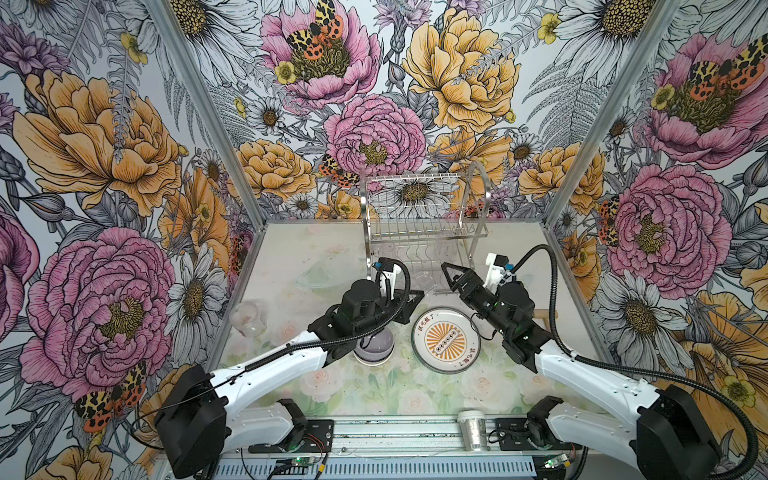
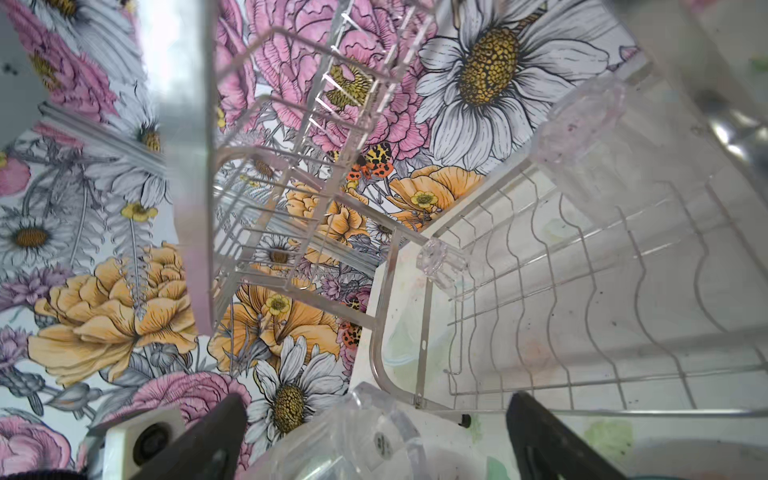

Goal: Unload the mixed dishes from the dish rack
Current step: 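Grasp the clear cup with the left gripper while the right gripper opens and withdraws, then carry the clear cup with the left gripper beside the glass jar and lower it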

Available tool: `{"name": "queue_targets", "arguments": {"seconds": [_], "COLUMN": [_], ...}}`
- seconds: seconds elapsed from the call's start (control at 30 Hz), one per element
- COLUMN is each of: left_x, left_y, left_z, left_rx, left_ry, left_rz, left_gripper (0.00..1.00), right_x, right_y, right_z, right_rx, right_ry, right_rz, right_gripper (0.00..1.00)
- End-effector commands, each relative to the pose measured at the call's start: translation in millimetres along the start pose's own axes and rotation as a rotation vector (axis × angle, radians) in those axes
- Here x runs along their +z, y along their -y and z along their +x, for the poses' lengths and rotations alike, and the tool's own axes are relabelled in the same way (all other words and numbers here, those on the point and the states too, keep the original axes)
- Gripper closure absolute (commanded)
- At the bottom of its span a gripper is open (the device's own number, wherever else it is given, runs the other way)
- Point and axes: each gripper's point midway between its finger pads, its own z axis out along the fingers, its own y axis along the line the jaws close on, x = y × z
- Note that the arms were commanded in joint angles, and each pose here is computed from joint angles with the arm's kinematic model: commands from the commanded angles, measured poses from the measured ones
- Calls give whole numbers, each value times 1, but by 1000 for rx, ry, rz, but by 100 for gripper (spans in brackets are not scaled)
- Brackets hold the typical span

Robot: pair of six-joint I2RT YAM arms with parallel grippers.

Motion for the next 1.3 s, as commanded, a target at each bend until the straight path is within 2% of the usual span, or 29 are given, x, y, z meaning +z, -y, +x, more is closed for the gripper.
{"name": "queue_targets", "arguments": {"seconds": [0.0, 0.23, 0.37, 0.63, 0.93, 1.27], "left_x": [-27, -89, -121, -156, -171, -173], "left_y": [1, -15, -26, -69, -142, -235], "left_z": [-26, -65, -84, -103, -107, -105], "left_rx": [149, 231, 261, 245, 116, 10], "left_ry": [69, 191, 227, 123, -99, -285], "left_rz": [-128, -362, -482, -668, -809, -945], "left_gripper": [100, 100, 100, 100, 100, 100], "right_x": [-8, -14, -15, -13, -9, -4], "right_y": [-31, -60, -57, -63, -81, -86], "right_z": [-5, 7, 17, 52, 92, 108], "right_rx": [-269, -633, -760, -984, -1126, -1122], "right_ry": [-29, -97, -130, -221, -313, -330], "right_rz": [-79, -152, -135, -156, -252, -279], "right_gripper": [0, 0, 0, 0, 0, 0]}}
